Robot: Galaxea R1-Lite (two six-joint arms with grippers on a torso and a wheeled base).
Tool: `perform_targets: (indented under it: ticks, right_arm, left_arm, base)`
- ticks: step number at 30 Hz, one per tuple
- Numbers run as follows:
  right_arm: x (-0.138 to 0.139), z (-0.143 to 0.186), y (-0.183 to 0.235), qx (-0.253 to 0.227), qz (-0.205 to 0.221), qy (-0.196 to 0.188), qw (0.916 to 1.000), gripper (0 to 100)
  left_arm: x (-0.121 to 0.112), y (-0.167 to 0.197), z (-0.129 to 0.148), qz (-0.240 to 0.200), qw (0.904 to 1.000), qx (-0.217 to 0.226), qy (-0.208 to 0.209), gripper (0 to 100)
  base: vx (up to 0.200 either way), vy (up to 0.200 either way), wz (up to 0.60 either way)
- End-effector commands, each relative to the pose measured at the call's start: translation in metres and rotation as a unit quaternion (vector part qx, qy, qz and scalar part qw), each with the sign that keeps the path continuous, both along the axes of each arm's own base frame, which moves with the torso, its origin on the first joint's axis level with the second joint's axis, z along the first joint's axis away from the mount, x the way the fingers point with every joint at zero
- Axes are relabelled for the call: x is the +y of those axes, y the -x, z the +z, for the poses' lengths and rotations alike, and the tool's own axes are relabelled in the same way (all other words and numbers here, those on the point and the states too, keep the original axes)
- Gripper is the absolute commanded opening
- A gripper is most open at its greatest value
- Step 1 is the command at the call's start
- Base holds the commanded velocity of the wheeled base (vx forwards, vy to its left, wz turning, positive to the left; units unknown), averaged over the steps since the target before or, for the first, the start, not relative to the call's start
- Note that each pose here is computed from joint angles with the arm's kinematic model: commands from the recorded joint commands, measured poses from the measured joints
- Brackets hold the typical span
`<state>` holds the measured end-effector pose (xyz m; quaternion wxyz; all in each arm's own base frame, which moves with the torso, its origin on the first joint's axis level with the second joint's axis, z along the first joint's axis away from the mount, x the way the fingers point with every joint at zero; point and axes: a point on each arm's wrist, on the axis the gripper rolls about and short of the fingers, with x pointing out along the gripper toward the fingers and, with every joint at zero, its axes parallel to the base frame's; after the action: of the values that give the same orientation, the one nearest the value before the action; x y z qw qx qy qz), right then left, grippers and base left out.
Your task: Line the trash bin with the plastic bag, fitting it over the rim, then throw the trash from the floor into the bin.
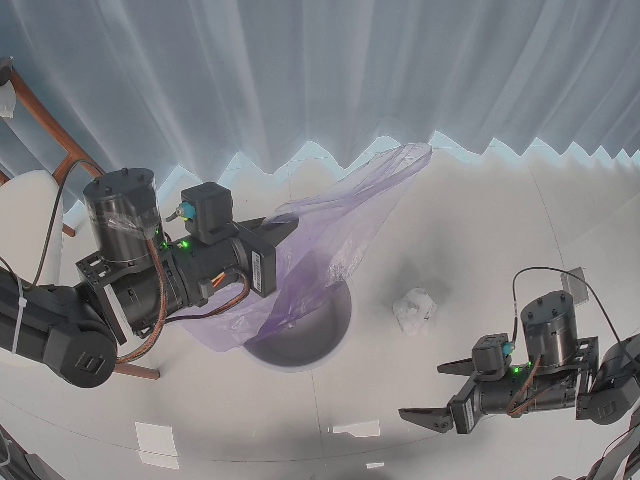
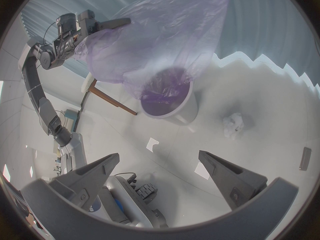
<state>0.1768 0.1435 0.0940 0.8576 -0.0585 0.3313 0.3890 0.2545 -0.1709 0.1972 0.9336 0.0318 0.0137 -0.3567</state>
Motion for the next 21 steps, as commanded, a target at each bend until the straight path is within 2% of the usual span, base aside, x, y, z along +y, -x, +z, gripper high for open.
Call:
perform_targets:
  ticks: [1, 18, 21]
  right_arm:
    - [0.022, -0.007, -0.012, 0.007, 0.017, 0.007, 0.9998, 100]
    - [0.072, -0.021, -0.018, 0.014, 0.074, 0.010, 0.9971, 100]
    - [0.088, -0.024, -0.021, 0.012, 0.089, 0.007, 0.9959, 100]
  left_arm:
    - [-0.002, -0.002, -0.003, 0.000, 1.0000, 0.003, -0.002, 0]
    - [-0.006, -0.009, -0.008, -0.001, 0.9999, 0.002, -0.011, 0]
    - [-0.007, -0.011, -0.009, -0.001, 0.9999, 0.002, -0.012, 0]
  base:
    - [0.000, 0.000, 0.00]
    - [0.000, 0.000, 0.00]
    - [0.000, 0.000, 0.00]
